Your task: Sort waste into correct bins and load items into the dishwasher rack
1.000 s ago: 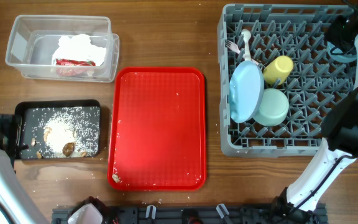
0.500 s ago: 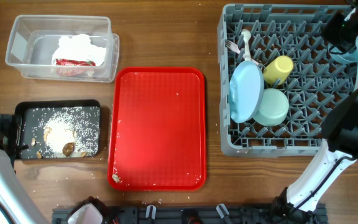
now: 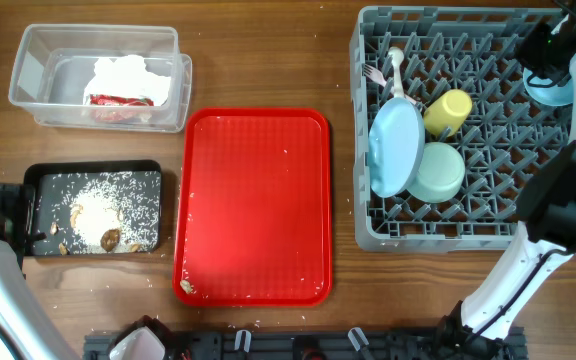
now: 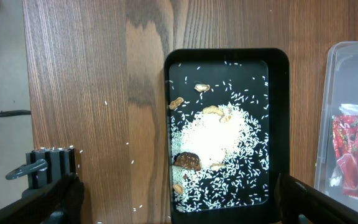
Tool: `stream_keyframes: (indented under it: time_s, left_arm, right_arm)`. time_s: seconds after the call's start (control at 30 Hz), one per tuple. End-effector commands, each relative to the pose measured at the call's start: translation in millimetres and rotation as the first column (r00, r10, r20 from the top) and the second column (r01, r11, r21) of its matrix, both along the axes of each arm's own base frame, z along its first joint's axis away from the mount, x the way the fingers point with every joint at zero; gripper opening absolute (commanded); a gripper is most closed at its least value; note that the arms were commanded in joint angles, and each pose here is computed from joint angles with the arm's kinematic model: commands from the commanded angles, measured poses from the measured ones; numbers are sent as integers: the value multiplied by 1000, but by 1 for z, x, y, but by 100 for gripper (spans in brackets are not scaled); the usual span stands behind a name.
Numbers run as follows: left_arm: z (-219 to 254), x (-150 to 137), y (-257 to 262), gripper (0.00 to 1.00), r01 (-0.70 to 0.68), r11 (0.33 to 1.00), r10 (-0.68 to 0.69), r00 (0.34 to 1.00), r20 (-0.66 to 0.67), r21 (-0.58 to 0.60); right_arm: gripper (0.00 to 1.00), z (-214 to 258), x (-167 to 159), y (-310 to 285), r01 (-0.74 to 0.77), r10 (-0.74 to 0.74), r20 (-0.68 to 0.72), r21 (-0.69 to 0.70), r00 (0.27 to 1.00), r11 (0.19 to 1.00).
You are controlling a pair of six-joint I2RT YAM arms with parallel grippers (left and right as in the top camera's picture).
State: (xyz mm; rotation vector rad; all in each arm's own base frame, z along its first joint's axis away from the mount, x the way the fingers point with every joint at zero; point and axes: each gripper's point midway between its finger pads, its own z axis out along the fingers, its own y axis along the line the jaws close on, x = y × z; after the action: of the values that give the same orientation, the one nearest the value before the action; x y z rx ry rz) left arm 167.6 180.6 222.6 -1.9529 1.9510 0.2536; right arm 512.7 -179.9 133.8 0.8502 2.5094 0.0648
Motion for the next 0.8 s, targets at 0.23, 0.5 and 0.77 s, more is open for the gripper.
stream_keyframes:
  time_s: [0.23, 0.5, 0.77]
  left_arm:
    - [2, -1, 1, 100, 1, 1000, -1, 1000, 4, 6]
    - [2, -1, 1, 100, 2, 1000, -2, 1000, 4, 6]
    - [2, -1, 1, 100, 1, 1000, -1, 1000, 4, 6]
  right_arm:
    - [4, 134, 3, 109, -436, 276, 435, 328, 857, 838]
    - [4, 126, 13, 132, -586, 366, 521, 356, 771, 728]
    - [4, 70, 44, 137, -613, 309, 558, 513, 770, 600]
